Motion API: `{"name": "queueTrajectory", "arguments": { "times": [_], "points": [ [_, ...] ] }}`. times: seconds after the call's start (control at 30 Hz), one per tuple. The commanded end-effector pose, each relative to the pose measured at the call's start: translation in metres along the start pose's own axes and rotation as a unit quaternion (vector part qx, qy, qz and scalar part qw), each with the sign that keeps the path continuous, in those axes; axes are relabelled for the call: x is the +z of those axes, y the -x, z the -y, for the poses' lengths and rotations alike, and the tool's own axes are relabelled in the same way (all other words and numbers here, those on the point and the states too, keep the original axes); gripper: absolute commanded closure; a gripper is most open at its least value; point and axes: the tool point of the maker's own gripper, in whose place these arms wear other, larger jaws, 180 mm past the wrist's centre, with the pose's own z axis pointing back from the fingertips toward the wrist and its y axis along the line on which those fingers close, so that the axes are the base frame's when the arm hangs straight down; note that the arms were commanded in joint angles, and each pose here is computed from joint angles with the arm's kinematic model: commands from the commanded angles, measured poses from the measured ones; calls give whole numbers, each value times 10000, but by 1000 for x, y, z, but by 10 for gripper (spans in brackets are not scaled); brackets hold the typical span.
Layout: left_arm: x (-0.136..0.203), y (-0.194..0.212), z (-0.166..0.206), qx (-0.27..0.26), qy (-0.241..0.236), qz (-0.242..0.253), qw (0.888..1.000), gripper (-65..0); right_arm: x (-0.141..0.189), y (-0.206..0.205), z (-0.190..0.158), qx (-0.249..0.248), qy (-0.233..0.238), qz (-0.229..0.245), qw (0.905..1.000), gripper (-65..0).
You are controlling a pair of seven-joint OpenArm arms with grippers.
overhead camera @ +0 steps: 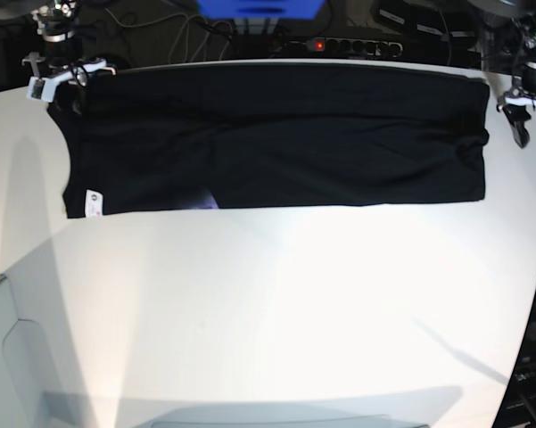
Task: Fold the T-shirt properly
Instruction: 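Grasp the shirt corner nearest the left gripper with the left gripper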
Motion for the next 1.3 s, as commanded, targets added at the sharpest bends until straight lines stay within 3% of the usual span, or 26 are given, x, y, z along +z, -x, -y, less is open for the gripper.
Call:
{"name": "queueTrajectory", "arguments": {
  "times": [0.0,0.17,0.4,0.6,0.83,1.07,1.27],
  "points": [
    [1,-17,-3,-60,14,257,9997,-443,8,-22,8,22,58,397,9992,-276],
    [-3,-6,14,162,221,188,9994,-444,25,-55,27,-258,286,1006,9942,-309],
    [-8,25,69,440,807,-117,9957,-445,20,-50,16,-278,115,933,9952,-309],
    [-2,3,94,470,999,235,9936,-445,18,-40,-2,-282,-178,761,9965,-309],
    [-4,-12,102,377,1070,428,9926,-445,17,-40,-5,-286,-209,767,9964,-309],
    [-27,52,84,25,675,-972,9930,-445,16,-42,-5,-290,-213,790,9962,-310],
    [-11,63,46,35,198,-1224,9923,-444,16,-42,-5,-291,-214,797,9962,-310]
  ]
}}
